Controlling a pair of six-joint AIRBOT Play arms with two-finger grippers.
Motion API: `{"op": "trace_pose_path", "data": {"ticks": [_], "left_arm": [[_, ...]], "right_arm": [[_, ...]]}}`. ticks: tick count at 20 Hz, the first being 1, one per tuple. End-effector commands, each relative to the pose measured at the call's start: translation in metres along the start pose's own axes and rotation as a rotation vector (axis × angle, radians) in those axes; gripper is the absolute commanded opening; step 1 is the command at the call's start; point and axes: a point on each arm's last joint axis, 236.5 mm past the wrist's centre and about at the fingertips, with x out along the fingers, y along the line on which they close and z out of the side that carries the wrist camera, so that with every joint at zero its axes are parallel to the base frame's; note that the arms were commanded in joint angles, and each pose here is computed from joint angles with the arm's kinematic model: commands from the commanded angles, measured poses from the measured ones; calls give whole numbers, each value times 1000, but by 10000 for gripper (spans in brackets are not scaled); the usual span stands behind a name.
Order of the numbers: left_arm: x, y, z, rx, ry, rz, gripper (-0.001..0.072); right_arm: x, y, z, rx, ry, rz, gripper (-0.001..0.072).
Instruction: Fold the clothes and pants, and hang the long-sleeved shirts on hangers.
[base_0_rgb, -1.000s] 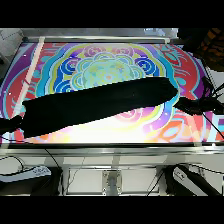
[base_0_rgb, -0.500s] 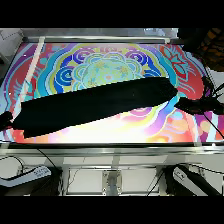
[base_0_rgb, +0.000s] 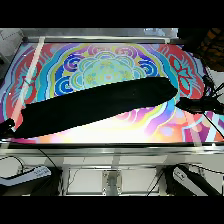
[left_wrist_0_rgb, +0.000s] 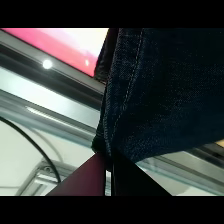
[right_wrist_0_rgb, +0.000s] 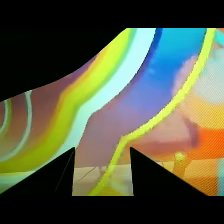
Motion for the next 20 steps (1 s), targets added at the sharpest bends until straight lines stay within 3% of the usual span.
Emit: {"op": "trace_pose_path", "data": {"ticks": [1,4,5,6,7,11,16,20], "left_arm": [[1,23,9,-7,-37,96,40],[1,26,17,-2,-66,109,40],[2,26,17,4,-62,109,89],[3,26,17,5,-59,108,247],[4,26,17,30,-55,108,352],[-2,24,46,35,-175,99,358],[-27,-40,128,92,-524,-101,360],[-11,-78,170,169,-608,-80,360]], "right_arm": [[0,1,0,-2,-1,2,366],[0,1,-1,-1,4,3,367],[0,1,-1,-1,4,4,367],[0,1,-1,0,3,4,367],[0,1,-1,0,5,4,366],[0,1,-2,0,7,5,366],[0,1,-1,2,2,5,367],[0,12,3,27,-14,51,367]]}}
